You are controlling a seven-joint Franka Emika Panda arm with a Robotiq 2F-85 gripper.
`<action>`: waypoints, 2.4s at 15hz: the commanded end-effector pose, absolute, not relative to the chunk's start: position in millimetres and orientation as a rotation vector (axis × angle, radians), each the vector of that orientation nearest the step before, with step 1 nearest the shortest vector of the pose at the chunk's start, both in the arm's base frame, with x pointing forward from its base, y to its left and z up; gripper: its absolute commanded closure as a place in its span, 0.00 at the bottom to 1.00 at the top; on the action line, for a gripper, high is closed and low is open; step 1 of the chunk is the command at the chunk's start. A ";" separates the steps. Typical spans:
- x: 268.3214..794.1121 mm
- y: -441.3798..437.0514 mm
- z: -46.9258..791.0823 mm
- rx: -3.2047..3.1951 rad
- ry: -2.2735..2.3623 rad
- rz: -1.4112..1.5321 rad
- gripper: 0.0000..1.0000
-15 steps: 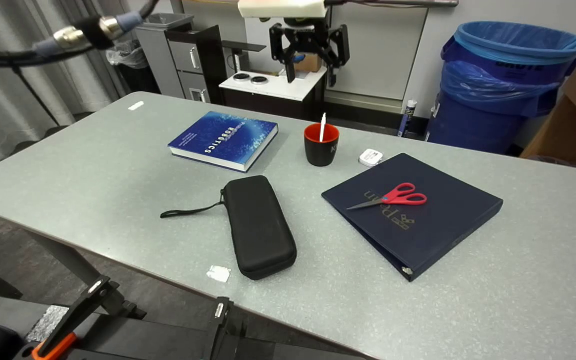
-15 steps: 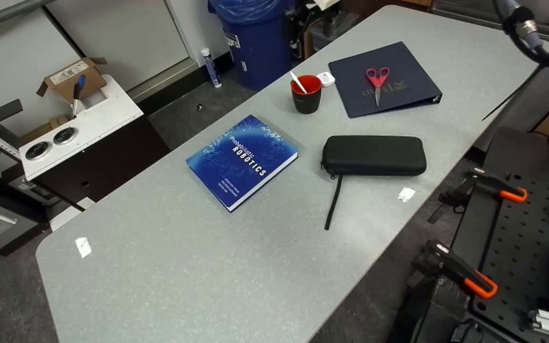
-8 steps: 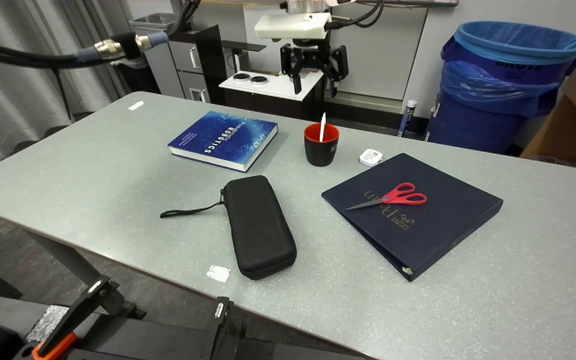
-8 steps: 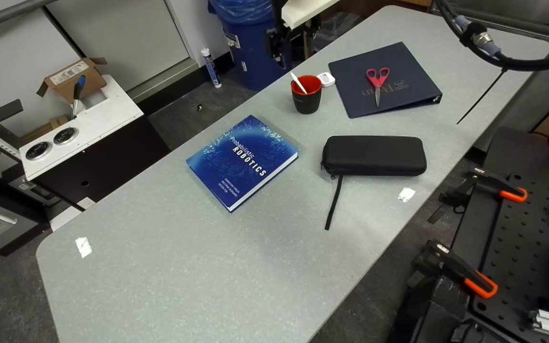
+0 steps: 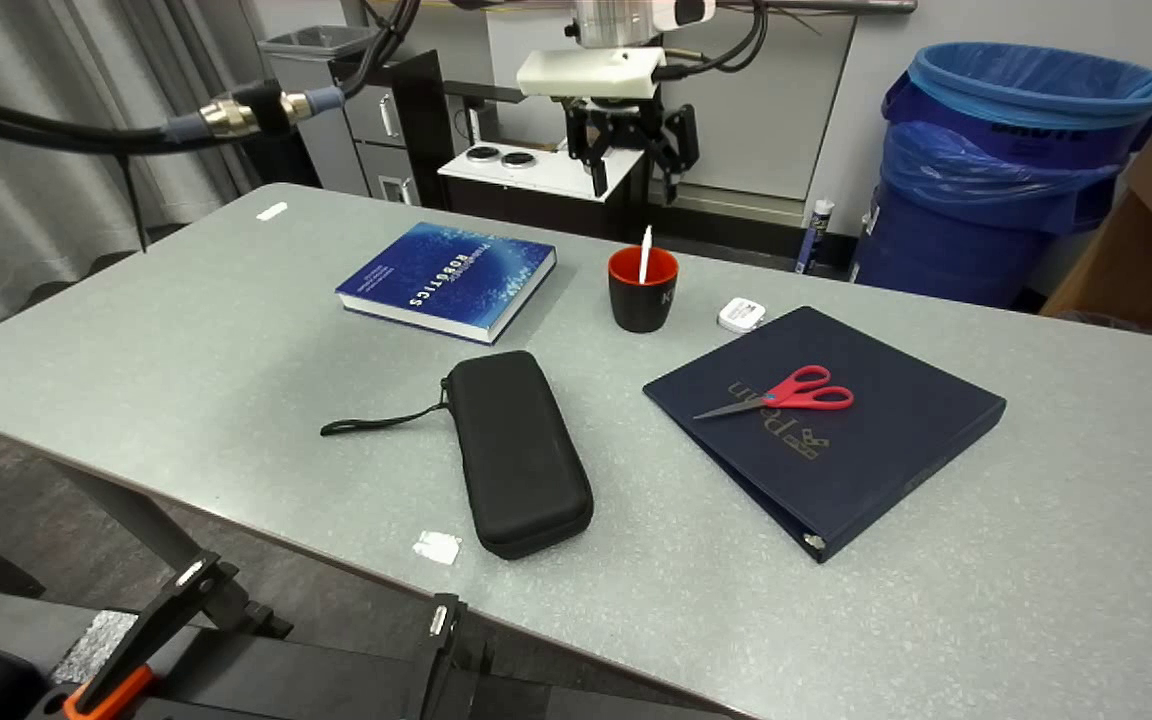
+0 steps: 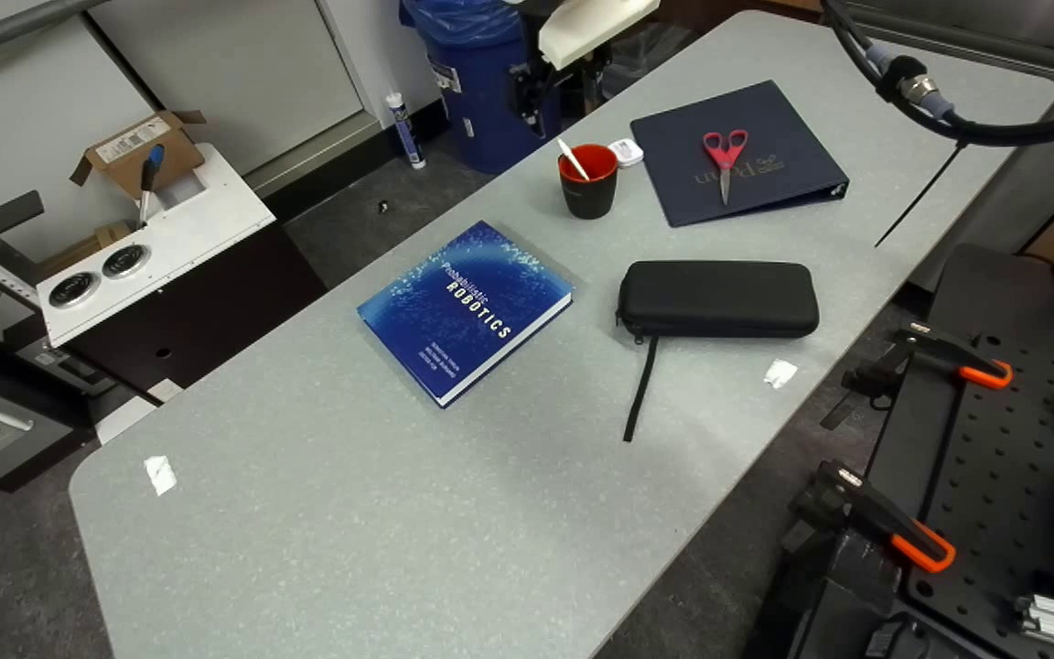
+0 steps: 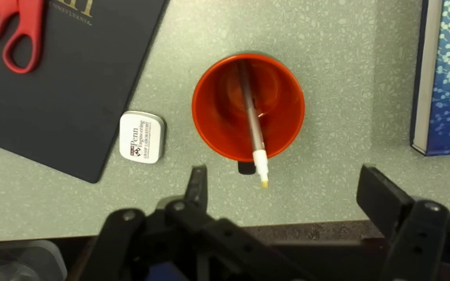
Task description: Remove the pen from the mug cup and place it on the table
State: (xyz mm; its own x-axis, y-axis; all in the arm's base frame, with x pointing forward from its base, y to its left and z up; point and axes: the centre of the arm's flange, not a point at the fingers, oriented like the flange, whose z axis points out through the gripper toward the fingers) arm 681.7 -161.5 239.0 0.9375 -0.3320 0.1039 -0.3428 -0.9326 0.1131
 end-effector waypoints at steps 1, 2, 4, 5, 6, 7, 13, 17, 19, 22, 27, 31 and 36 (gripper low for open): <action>701.6 -167.2 216.8 2.962 -0.533 0.163 0.00; 704.3 -167.3 210.6 2.949 -0.544 0.176 0.00; 709.5 -169.3 200.5 2.945 -0.545 0.200 0.00; 711.3 -170.1 197.6 2.943 -0.541 0.206 0.00; 712.6 -170.5 194.6 2.938 -0.542 0.224 0.00; 713.9 -170.7 192.2 2.937 -0.543 0.220 0.00; 718.1 -172.6 184.1 2.937 -0.528 0.203 0.29; 723.1 -175.0 181.4 2.942 -0.532 0.195 0.58; 723.9 -175.3 180.2 2.942 -0.532 0.195 0.74; 726.2 -176.7 180.1 2.936 -0.541 0.184 0.97; 718.8 -184.5 197.8 2.905 -0.577 0.173 1.00; 693.5 -188.2 253.9 2.896 -0.573 0.235 1.00; 666.0 -164.5 312.7 2.999 -0.408 0.239 1.00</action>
